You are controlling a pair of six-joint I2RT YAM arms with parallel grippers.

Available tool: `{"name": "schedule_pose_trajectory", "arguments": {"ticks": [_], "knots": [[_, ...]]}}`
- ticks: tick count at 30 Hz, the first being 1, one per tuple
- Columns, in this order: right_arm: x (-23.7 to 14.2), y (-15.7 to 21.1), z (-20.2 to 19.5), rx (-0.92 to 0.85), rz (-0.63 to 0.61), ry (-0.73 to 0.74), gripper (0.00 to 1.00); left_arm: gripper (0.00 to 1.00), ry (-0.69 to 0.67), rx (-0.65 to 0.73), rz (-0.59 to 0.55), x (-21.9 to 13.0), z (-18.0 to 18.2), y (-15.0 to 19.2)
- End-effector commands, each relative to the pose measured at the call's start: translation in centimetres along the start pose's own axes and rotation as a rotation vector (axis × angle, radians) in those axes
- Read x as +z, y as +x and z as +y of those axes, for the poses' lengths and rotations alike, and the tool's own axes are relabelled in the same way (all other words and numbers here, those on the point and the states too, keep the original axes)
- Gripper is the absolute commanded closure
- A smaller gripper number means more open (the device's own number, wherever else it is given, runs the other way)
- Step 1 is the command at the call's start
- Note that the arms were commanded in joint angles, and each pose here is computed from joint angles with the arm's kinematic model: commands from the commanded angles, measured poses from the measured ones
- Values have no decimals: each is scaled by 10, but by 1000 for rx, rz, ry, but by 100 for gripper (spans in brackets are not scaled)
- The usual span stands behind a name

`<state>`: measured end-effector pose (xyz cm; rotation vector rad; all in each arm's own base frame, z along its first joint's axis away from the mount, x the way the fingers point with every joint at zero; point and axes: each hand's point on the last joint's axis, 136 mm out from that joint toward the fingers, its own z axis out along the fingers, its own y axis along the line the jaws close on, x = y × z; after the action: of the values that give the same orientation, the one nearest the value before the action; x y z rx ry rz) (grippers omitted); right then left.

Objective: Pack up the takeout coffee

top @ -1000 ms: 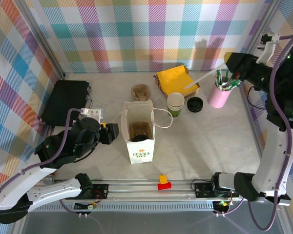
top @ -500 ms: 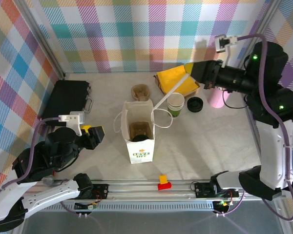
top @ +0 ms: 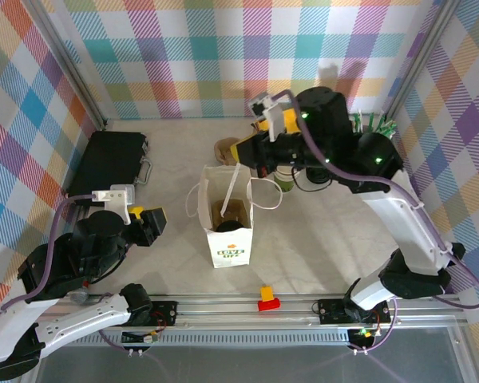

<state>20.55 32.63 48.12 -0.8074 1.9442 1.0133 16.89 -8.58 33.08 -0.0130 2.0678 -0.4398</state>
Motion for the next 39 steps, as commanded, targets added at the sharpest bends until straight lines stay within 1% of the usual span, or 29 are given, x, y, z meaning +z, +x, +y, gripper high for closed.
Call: {"name": "schedule_pose_trajectory", "arguments": {"ticks": [1,8,14,25,28,30,33,37,39], "knots": [[15,12,-12,-39,26,76,100,42,-39,3,-16,-2,8,-3],[53,46,-4,17,118,11,100,42,-48,10,-6,2,8,0],[74,66,-4,68,162,-21,100,42,-55,11,10,7,7,5],[89,87,-16,94,210,13,100,41,-59,12,21,11,7,9],[92,92,-17,98,222,13,98,41,-59,12,20,10,7,9],[93,94,-19,99,226,20,94,41,-60,12,21,10,8,9],[91,96,-20,100,230,29,82,41,-58,8,20,9,8,9],[85,88,-17,91,208,28,62,41,-58,5,23,8,9,9],[81,84,-15,83,201,22,58,41,-58,4,24,7,10,10]]}}
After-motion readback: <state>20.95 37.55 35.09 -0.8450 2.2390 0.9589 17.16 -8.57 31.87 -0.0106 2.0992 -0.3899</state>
